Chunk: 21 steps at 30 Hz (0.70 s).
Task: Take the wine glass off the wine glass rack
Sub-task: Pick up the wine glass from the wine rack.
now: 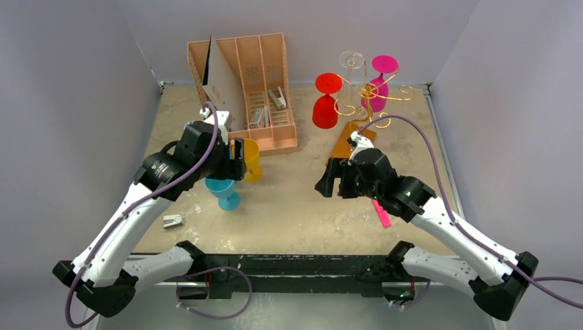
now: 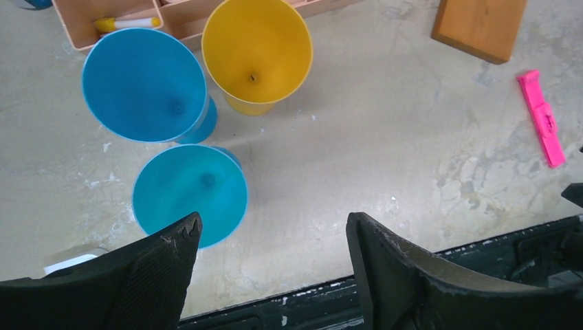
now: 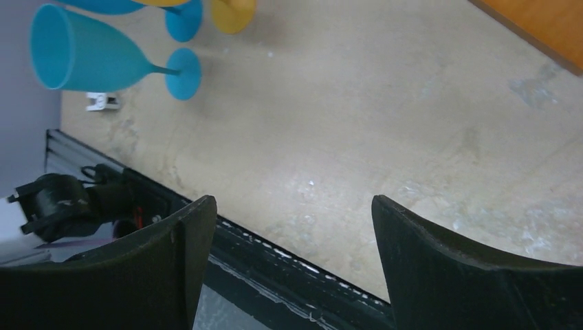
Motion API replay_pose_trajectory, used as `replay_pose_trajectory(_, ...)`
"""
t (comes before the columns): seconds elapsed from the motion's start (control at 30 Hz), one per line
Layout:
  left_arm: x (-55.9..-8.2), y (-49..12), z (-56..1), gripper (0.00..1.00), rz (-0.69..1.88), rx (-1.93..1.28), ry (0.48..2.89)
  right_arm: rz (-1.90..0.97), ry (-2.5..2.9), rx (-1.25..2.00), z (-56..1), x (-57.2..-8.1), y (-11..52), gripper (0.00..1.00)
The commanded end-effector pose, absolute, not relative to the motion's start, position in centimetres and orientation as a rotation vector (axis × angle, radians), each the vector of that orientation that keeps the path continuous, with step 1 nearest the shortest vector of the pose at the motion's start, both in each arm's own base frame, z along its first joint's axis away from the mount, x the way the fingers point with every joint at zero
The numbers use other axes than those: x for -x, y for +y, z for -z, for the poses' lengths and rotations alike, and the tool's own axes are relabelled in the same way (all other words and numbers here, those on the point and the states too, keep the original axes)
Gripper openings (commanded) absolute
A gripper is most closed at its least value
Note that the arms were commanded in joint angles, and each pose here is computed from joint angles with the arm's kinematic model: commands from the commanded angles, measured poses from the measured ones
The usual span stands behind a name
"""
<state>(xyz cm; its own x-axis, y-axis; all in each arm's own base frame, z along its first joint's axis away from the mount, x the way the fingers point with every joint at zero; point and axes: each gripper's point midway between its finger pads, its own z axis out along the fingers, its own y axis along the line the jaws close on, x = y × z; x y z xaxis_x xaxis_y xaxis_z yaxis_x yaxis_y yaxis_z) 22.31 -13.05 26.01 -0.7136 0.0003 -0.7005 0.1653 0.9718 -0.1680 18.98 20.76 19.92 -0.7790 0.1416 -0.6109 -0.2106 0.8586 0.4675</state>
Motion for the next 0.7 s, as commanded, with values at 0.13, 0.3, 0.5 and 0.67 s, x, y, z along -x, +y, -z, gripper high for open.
replay_pose_trajectory(0.13,-21.4,-13.8,-27.0,0.76,0.376,-0.132,2.339,-1.051,2.155,0.428,-28.9,-18.3,26.9,0.75)
replay_pose_trajectory(0.3,-21.4,-13.9,-27.4,0.76,0.39,-0.12,2.324,-0.967,2.139,0.527,-33.3,-19.7,27.4,0.71)
replay_pose_trajectory(0.5,-21.5,-13.5,-27.0,0.76,0.37,-0.068,2.329,-0.722,2.084,0.428,-38.2,-24.9,26.7,0.68)
replay_pose_trajectory(0.67,-21.0,-13.1,-26.8,0.76,0.364,-0.069,2.335,-0.594,2.049,0.282,-40.7,-30.8,25.6,0.68)
